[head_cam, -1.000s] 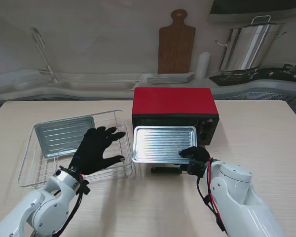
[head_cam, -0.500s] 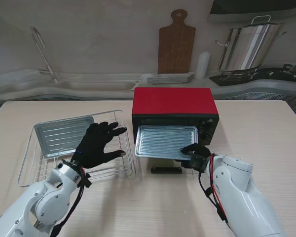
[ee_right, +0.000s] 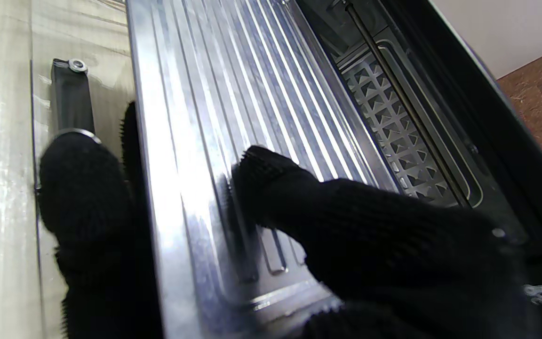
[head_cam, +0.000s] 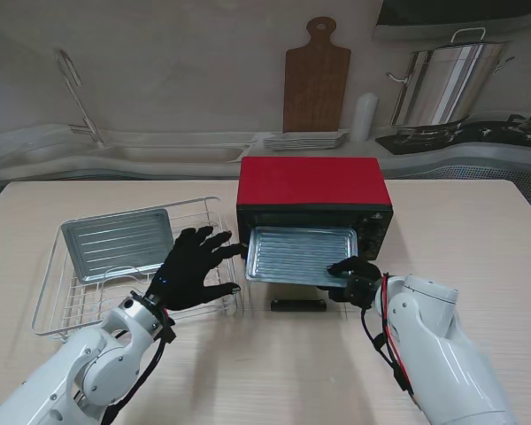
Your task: Slide the trays into the oven
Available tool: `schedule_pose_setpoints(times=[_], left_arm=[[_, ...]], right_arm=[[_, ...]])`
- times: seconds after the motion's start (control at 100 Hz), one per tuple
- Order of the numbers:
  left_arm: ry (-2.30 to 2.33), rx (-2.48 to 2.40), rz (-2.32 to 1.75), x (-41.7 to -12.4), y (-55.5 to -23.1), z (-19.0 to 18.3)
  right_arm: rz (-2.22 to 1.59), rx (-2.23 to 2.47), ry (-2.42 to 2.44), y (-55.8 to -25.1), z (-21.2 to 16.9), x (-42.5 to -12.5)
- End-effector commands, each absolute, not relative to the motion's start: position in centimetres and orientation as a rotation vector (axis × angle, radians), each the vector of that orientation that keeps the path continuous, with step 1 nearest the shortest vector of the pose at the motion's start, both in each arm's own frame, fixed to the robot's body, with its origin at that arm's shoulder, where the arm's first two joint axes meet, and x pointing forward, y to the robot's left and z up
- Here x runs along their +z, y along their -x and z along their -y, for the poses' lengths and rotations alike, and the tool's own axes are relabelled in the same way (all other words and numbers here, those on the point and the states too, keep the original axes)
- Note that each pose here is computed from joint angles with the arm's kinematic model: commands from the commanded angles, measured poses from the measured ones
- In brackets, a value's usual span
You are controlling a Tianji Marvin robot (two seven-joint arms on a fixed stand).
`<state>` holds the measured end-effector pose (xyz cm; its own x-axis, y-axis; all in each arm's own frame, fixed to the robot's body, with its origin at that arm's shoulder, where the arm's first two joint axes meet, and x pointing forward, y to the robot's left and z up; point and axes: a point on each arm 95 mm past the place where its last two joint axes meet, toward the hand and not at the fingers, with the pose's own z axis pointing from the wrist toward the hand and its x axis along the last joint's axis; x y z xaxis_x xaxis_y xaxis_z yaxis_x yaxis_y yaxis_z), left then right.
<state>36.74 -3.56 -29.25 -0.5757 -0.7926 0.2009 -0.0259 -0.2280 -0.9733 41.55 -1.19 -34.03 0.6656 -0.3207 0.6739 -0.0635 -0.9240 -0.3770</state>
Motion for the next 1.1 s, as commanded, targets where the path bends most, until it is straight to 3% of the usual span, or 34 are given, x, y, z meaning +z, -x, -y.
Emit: schedule_pose_setpoints(times=[0.0, 1.09], left_arm=[[0.977, -1.86, -1.526, -29.3, -36.6, 4.1], [0.961, -1.853, -1.47, -28.2, -37.2, 2.9]], right_arm=[[-0.293, -1.103, 2.539, -41.4, 0.6, -34.2], [-0.281, -1.009, 2.568, -43.1, 0.2, -35.0]])
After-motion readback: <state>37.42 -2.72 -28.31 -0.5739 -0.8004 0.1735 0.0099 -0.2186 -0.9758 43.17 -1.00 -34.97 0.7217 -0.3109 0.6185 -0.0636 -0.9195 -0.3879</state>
